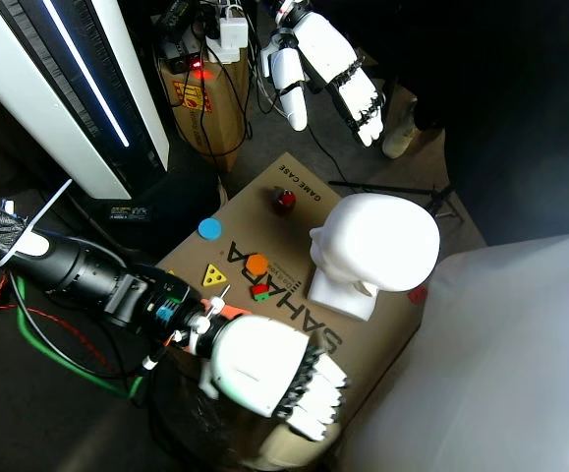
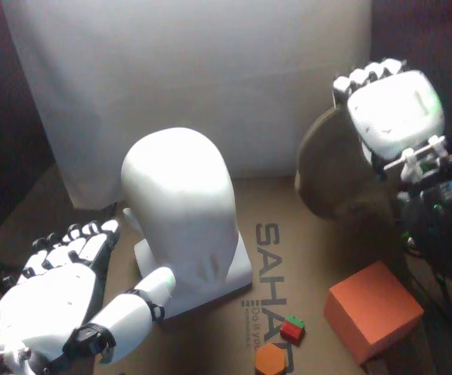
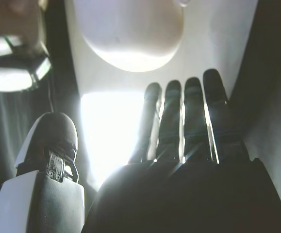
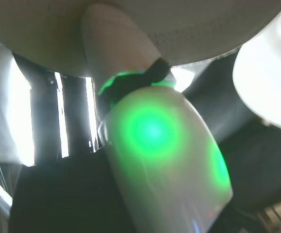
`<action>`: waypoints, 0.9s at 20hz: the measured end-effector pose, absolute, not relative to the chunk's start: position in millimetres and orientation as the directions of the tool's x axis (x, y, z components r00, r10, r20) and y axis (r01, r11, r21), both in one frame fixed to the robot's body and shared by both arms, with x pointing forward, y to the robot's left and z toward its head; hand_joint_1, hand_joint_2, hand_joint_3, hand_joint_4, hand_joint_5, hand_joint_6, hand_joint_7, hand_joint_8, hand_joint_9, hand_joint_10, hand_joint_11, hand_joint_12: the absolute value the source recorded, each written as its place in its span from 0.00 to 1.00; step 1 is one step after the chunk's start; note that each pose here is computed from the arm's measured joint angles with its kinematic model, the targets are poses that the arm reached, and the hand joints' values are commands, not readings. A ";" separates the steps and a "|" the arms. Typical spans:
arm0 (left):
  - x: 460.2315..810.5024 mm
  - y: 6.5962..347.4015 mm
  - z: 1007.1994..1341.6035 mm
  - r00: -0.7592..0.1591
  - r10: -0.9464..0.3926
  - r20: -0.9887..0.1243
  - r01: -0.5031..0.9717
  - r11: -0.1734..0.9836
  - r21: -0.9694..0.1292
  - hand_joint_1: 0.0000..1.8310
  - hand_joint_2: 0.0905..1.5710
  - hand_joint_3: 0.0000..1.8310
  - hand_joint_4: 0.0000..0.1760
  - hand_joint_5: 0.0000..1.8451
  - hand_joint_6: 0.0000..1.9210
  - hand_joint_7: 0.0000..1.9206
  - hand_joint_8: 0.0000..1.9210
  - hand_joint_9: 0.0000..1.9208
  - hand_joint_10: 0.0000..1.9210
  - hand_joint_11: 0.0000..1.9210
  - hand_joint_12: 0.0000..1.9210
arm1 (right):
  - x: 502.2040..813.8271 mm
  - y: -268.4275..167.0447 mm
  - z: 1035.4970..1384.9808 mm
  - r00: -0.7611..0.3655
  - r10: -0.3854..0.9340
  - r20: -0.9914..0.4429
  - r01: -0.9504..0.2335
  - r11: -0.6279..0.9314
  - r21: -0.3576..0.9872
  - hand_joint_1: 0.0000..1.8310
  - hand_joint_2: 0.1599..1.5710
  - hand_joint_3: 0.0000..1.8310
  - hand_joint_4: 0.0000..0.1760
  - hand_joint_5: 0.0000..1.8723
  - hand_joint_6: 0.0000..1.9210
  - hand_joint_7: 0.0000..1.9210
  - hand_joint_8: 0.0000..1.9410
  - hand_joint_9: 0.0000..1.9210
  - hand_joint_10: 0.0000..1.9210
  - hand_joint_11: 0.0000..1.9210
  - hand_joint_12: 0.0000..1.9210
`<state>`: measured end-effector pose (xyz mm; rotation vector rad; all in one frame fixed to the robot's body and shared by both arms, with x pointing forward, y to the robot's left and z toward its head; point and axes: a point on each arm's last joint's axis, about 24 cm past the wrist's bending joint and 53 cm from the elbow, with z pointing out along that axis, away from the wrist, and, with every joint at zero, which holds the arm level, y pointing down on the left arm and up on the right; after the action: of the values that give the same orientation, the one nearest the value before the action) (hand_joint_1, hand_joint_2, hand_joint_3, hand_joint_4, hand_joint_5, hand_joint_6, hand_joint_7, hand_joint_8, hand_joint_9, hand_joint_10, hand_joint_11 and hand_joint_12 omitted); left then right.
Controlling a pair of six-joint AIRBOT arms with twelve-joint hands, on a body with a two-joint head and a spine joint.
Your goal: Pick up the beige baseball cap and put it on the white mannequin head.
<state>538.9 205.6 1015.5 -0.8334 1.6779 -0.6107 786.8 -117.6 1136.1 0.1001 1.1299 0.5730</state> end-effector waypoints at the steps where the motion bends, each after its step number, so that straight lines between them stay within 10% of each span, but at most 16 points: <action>1: 538.4 206.5 1014.8 -0.141 -0.785 -0.603 -0.218 0.619 -0.755 0.00 0.75 0.00 0.00 0.06 0.00 0.04 0.00 0.03 0.00 0.00 0.21 | 783.7 -118.0 1149.9 0.326 0.496 -0.805 -0.398 0.844 0.359 0.81 0.71 0.00 0.00 0.44 0.52 0.46 0.56 0.40 0.71 0.42 0.88; 9: 538.8 206.9 1015.3 -0.136 -0.794 -0.592 -0.215 0.607 -0.765 0.00 0.75 0.00 0.00 0.06 0.00 0.05 0.00 0.04 0.00 0.00 0.22 | 702.3 -73.1 1265.4 0.604 0.586 -0.540 -0.620 0.771 0.144 0.81 0.71 0.00 0.00 0.42 0.53 0.44 0.57 0.41 0.72 0.41 0.89; 18: 543.7 208.0 1019.5 -0.127 -0.794 -0.595 -0.202 0.608 -0.768 0.00 0.75 0.00 0.00 0.06 0.00 0.05 0.00 0.05 0.00 0.00 0.24 | 675.1 -22.3 1301.5 0.653 0.618 -0.438 -0.665 0.745 0.059 0.81 0.71 0.00 0.00 0.43 0.52 0.46 0.56 0.40 0.72 0.40 0.90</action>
<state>543.7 208.0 1019.5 -0.8369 1.6569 -0.6259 675.1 -22.3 1301.5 -0.1101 0.4547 0.7293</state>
